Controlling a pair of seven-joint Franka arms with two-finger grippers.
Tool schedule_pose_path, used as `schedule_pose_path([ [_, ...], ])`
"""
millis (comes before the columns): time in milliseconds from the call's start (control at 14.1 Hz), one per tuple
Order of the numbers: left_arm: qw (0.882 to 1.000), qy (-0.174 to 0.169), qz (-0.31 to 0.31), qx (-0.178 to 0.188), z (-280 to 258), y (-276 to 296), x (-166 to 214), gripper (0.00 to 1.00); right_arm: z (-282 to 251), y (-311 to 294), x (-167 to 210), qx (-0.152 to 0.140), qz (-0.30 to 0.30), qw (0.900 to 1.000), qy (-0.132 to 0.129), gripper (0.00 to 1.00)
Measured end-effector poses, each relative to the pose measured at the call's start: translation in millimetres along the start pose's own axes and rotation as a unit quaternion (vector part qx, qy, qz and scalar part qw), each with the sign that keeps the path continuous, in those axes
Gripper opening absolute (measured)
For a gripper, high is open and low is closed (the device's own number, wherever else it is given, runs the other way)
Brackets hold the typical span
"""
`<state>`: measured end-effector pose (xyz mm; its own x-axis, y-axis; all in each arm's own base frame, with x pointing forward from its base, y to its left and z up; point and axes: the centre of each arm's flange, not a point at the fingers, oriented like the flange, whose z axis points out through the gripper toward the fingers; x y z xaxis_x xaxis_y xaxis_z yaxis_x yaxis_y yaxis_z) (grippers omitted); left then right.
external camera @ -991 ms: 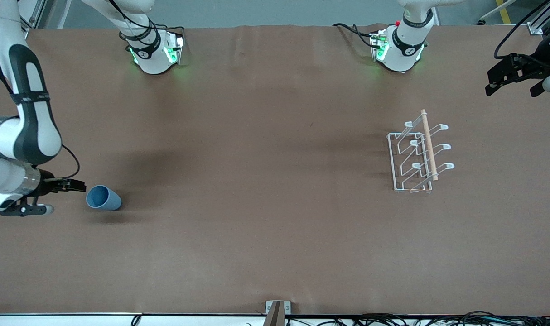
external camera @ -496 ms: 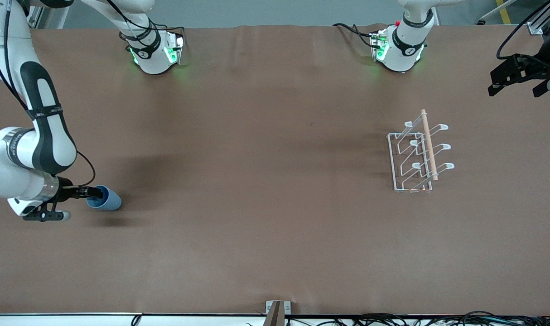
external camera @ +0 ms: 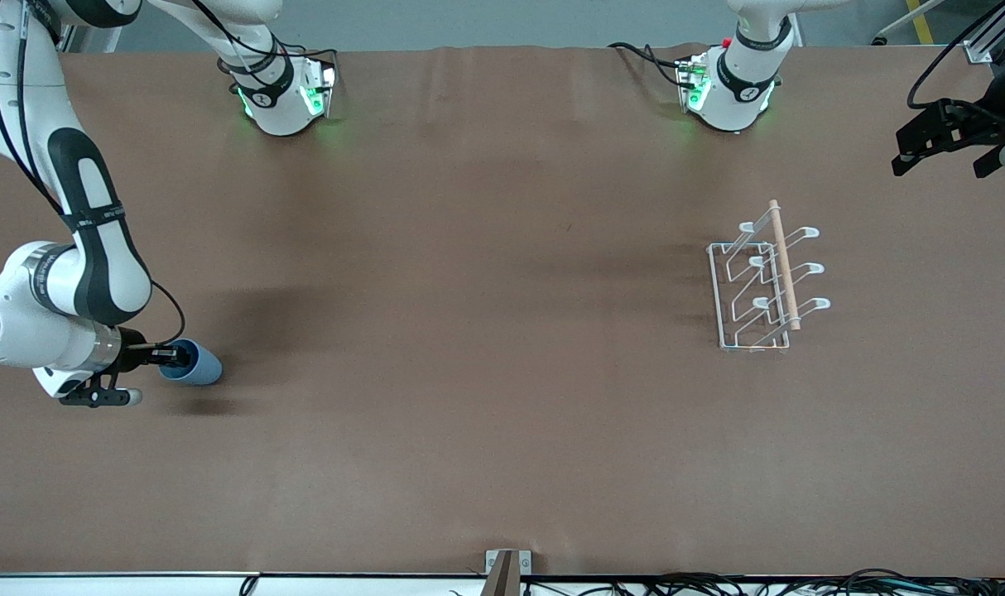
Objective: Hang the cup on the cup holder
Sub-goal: 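Lower the right gripper to the blue cup and close on it, then lift the blue cup with the right gripper while the left gripper approaches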
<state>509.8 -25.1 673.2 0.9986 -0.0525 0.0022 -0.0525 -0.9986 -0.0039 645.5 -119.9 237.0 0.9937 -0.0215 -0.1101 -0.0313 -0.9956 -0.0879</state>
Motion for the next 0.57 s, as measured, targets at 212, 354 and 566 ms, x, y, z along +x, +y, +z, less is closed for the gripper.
schedule_pose_path([
  [212, 1.0, 0.0, 0.0, 0.0, 0, 0, 0, 1.0, -5, -1, -1, 0.002, -0.001, 1.0, -0.005, 0.06],
  [354, 1.0, 0.0, 0.0, 0.0, 0, 0, 0, 1.0, -20, -14, -2, 0.003, -0.01, 1.0, -0.013, 0.06],
  [566, 1.0, 0.0, 0.0, 0.0, 0, 0, 0, 1.0, -62, -61, -8, 0.007, -0.04, 0.999, -0.021, 0.05],
])
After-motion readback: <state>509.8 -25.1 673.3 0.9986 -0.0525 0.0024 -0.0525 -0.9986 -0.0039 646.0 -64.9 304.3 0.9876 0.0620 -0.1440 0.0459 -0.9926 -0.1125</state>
